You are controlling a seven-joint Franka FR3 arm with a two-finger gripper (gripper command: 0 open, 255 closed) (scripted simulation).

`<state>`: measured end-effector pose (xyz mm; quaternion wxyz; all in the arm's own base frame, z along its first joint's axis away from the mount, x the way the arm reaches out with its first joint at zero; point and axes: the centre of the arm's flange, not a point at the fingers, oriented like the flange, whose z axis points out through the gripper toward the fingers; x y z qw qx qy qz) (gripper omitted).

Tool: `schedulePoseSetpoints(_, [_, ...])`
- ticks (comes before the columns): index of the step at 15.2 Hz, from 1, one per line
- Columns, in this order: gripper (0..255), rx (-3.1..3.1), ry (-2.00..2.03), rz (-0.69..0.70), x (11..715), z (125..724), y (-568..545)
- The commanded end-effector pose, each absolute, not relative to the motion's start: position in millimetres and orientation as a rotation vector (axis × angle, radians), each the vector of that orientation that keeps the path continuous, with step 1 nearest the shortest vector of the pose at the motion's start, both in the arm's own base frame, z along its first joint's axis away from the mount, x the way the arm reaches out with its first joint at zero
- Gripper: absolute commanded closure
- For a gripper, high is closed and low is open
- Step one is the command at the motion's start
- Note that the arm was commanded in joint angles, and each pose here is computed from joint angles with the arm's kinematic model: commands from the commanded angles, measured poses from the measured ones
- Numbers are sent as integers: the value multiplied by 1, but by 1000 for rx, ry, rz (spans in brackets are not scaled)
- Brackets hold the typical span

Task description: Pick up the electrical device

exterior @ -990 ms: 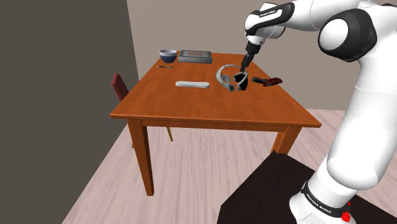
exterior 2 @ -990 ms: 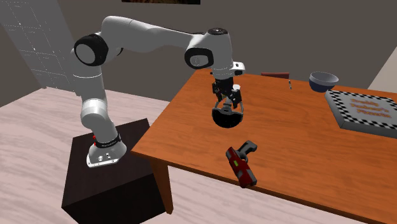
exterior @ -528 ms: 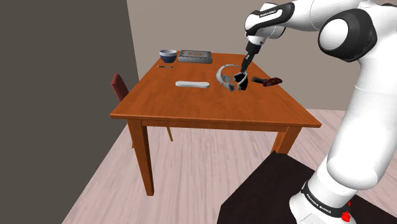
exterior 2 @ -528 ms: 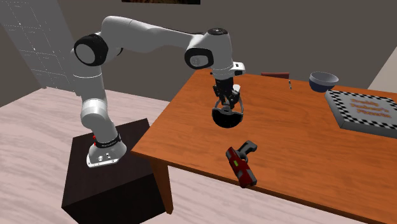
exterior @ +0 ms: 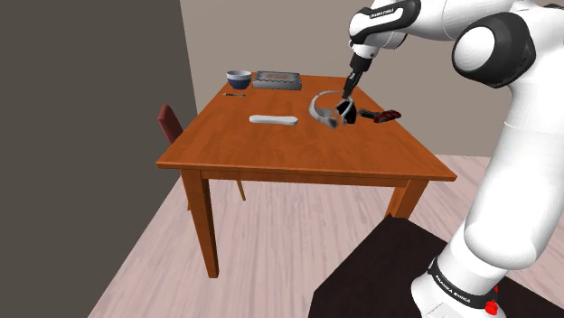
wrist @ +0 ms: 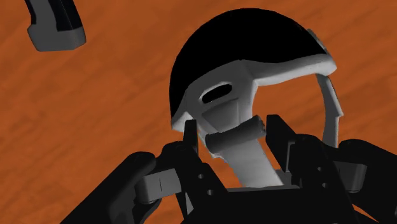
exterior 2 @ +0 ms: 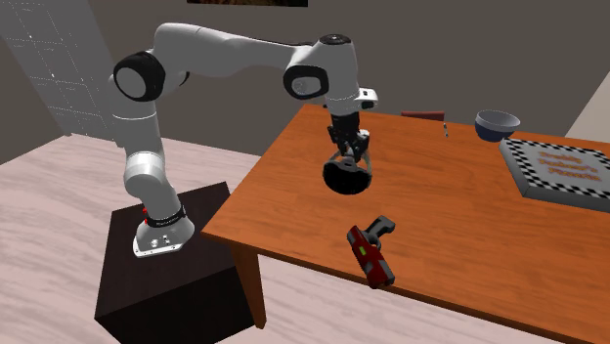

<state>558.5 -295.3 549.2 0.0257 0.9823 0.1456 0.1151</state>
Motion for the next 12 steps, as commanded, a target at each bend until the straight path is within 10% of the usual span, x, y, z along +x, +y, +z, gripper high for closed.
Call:
schedulePoseSetpoints(1, [255,3036,450,356,558,561,-295])
schedulePoseSetpoints(12, [255,3036,450,356,558,610,-295])
